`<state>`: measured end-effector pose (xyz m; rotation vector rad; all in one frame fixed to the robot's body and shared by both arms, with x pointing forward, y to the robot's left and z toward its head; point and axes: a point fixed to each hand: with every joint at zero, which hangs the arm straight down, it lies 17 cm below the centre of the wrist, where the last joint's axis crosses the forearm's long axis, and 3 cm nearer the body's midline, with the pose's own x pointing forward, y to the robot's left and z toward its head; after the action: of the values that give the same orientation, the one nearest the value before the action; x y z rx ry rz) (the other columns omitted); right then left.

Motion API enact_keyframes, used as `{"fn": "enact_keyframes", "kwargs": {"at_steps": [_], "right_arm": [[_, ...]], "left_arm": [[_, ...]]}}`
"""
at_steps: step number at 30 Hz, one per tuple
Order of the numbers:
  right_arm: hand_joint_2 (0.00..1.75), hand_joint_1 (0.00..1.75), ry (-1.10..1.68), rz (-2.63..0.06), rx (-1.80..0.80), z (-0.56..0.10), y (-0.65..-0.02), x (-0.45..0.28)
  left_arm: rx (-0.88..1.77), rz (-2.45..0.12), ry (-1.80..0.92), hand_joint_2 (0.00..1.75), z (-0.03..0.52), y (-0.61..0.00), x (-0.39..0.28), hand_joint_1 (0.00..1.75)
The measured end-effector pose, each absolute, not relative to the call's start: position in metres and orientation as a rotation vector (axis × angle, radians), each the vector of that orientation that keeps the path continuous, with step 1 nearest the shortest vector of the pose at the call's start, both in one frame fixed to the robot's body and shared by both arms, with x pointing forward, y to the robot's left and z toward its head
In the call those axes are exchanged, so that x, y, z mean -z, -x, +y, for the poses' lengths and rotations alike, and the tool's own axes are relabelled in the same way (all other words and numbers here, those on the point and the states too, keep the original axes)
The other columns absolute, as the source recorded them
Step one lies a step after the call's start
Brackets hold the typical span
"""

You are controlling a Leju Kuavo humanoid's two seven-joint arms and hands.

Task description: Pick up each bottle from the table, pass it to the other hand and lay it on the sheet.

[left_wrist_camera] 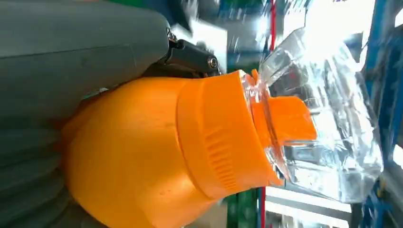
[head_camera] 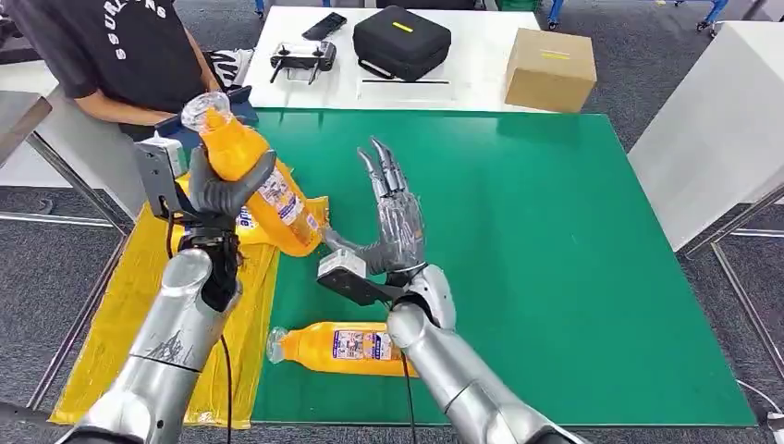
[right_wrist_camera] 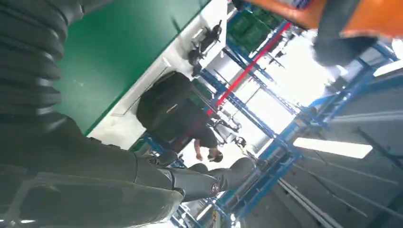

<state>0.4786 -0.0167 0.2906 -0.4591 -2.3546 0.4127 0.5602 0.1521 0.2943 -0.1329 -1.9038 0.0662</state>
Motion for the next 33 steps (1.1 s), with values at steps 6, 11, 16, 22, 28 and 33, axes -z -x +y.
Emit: {"fn": "enact_keyframes", "kwargs": {"at_steps": [6, 11, 16, 22, 28, 33], "right_arm": [[1.75, 0.0, 0.414, -2.402, -0.258, -0.037, -0.468, -0.301], [1.75, 0.0, 0.441, -2.466, -0.166, -0.055, -0.45, -0.321], [1.75, 0.0, 0.479, -2.513, -0.08, -0.084, -0.431, -0.336], [1.75, 0.0, 0.48, -2.487, 0.005, -0.119, -0.417, -0.325], [1.75, 0.0, 0.497, -2.486, 0.042, -0.147, -0.404, -0.323], [1.75, 0.0, 0.491, -2.486, 0.039, -0.157, -0.399, -0.316]], "left_arm": [[-0.095, -1.983, -0.254, 1.75, 0.211, -0.567, -0.302, 1.75], [-0.037, -2.048, -0.65, 1.75, 0.254, -0.566, -0.319, 1.75], [0.163, -2.072, -1.001, 1.75, 0.271, -0.566, -0.332, 1.75], [0.487, -2.027, -1.354, 1.75, 0.273, -0.564, -0.333, 1.75], [0.681, -1.934, -1.524, 1.75, 0.271, -0.569, -0.322, 1.75], [0.747, -1.896, -1.559, 1.75, 0.266, -0.568, -0.31, 1.75]]}}
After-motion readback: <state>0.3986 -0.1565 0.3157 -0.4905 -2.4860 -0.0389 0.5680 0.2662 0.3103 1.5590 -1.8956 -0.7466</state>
